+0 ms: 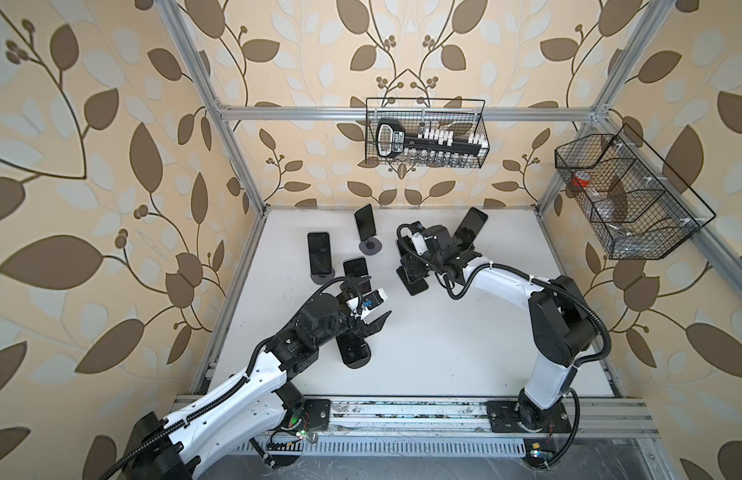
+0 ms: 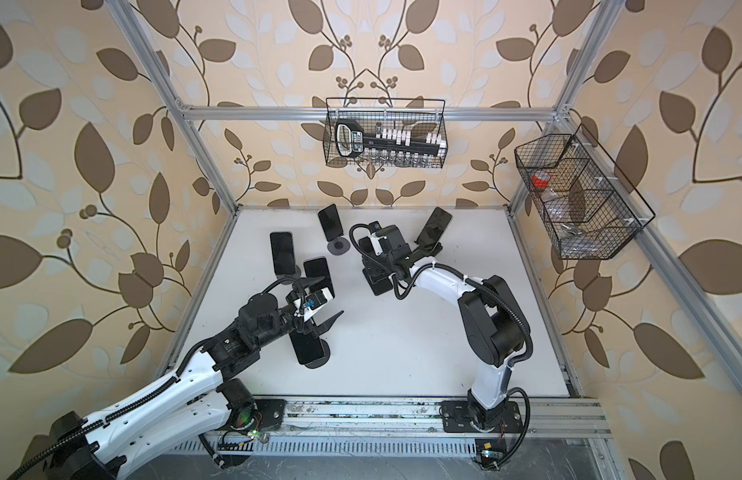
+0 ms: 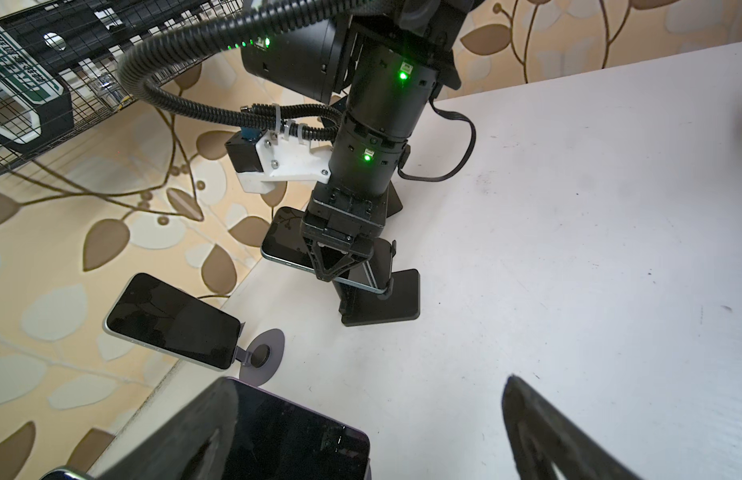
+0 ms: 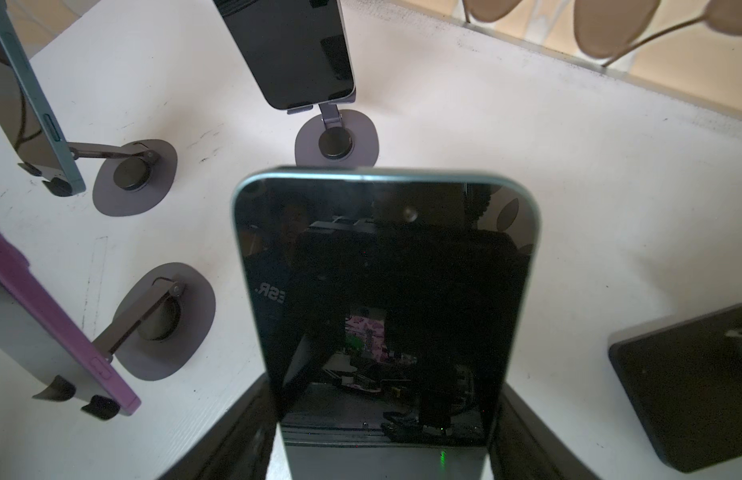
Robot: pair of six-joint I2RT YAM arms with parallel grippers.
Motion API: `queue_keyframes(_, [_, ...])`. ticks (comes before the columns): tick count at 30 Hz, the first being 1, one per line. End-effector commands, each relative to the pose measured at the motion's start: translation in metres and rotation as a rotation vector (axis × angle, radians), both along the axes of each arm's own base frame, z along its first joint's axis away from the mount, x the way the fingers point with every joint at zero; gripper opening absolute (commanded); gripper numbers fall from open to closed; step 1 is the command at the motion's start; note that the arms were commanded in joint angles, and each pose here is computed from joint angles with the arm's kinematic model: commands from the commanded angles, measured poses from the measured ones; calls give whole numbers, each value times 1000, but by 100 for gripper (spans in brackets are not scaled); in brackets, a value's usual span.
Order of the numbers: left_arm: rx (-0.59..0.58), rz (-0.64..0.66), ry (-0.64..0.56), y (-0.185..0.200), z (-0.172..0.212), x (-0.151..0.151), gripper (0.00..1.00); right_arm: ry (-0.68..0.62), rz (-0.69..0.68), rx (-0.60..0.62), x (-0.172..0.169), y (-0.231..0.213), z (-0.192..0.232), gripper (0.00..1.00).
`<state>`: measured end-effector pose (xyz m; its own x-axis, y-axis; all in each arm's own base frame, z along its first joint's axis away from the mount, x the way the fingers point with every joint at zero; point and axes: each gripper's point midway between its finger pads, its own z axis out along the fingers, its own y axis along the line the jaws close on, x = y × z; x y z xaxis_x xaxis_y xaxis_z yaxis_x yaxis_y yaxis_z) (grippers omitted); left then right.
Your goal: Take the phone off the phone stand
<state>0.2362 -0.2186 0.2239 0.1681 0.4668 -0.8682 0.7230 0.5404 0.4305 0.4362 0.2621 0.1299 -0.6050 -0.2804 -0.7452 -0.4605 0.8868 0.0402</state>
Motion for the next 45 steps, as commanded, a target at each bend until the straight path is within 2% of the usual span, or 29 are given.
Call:
queue_keyframes(1, [-14, -5, -50, -2, 11, -1, 99, -56, 26, 28, 0, 6, 30, 74])
queue_keyframes(17, [11, 16, -66, -1, 4, 0, 99, -123, 36, 77, -5, 5, 59, 72])
queue_keyframes(30, [33, 39, -74, 5, 2, -1, 99, -170, 39, 127, -23, -3, 88, 70])
queue_keyframes(38, [-40, 1, -52, -1, 30, -8, 99, -154, -13, 172, -32, -12, 96, 70])
queue_keyframes(45, [-93, -108, -45, -12, 59, -26, 99, -115, -33, 213, -43, -15, 96, 70])
